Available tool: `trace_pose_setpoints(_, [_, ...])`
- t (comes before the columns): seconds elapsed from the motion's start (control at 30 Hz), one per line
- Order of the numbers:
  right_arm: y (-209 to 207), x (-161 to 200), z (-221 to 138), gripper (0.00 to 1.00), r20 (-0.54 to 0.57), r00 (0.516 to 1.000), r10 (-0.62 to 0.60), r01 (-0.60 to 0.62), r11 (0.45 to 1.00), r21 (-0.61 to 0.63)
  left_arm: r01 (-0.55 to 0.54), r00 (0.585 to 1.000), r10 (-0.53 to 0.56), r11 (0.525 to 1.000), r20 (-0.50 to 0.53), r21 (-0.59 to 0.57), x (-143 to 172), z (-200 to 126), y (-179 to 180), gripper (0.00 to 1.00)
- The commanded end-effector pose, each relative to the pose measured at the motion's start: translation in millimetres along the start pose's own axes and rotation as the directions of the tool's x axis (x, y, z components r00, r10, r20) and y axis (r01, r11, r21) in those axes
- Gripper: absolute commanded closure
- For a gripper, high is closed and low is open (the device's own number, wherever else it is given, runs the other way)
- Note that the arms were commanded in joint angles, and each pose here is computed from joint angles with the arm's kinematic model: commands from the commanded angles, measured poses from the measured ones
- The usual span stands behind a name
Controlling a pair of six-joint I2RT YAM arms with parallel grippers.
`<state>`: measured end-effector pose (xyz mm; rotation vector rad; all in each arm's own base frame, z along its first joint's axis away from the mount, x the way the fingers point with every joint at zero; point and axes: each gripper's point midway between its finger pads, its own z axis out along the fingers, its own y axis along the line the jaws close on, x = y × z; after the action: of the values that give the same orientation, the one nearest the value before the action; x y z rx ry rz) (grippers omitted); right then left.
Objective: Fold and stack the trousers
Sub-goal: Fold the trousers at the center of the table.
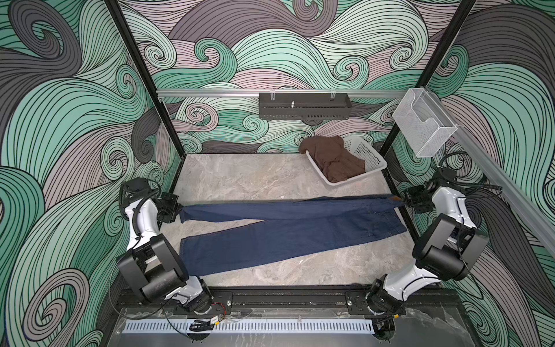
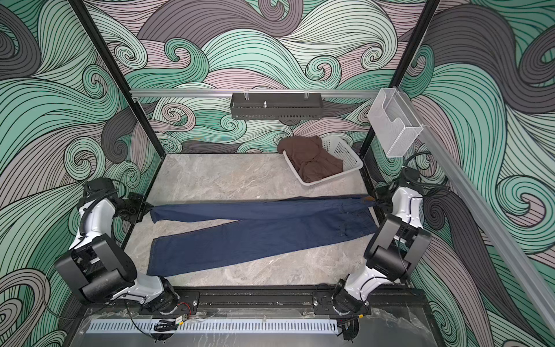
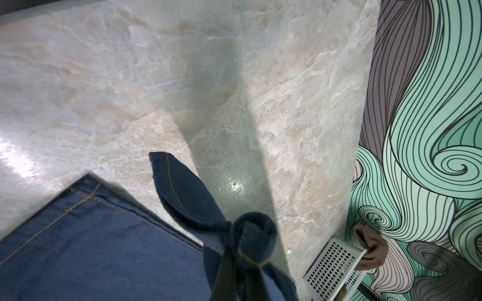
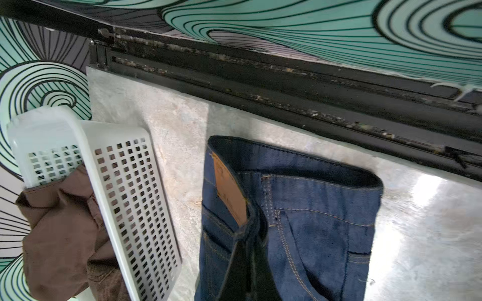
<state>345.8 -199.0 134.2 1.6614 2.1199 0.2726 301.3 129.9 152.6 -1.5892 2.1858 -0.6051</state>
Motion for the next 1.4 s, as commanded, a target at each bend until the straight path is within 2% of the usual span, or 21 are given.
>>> trace_pose_setpoints(0.0, [-15.4, -18.6, -13.7, 1.0, 0.112, 0.994, -0.007, 0.001, 0.999, 0.053, -0.02, 0.997, 0.023, 0.999, 0.078, -0.035, -4.1, -18.4, 14.0, 1.0])
trace_pose_setpoints(0.23, [-40.6, -16.2, -14.0, 1.0, 0.155, 0.988, 0.013, -0.034, 0.991, 0.132, 0.035, 0.991, -0.019, 0.992, 0.135, -0.123, 15.3, -32.4, 57.2, 1.0])
trace_pose_setpoints(0.4, [-56.4, -13.2, -12.5, 1.0, 0.175, 0.984, 0.026, -0.059, 0.982, 0.181, 0.088, 0.983, -0.066, 0.989, 0.173, -0.123, 25.1, -36.3, 76.6, 1.0])
trace_pose_setpoints(0.8, [-90.0, -2.4, -16.1, 1.0, 0.228, 0.972, 0.054, -0.115, 0.957, 0.267, 0.175, 0.977, -0.142, 0.959, 0.159, -0.221, 55.4, -14.0, 127.7, 1.0])
trace_pose_setpoints(1.07, [-110.1, 6.2, -19.7, 1.0, 0.261, 0.963, 0.063, -0.145, 0.94, 0.309, 0.192, 0.963, -0.138, 0.954, 0.231, -0.231, 56.9, -24.7, 135.9, 1.0])
trace_pose_setpoints(1.37, [-125.4, 11.8, -22.9, 0.92, 0.285, 0.956, 0.068, -0.17, 0.922, 0.348, 0.22, 0.956, -0.159, 0.945, 0.248, -0.243, 59.1, -27.1, 141.1, 1.0])
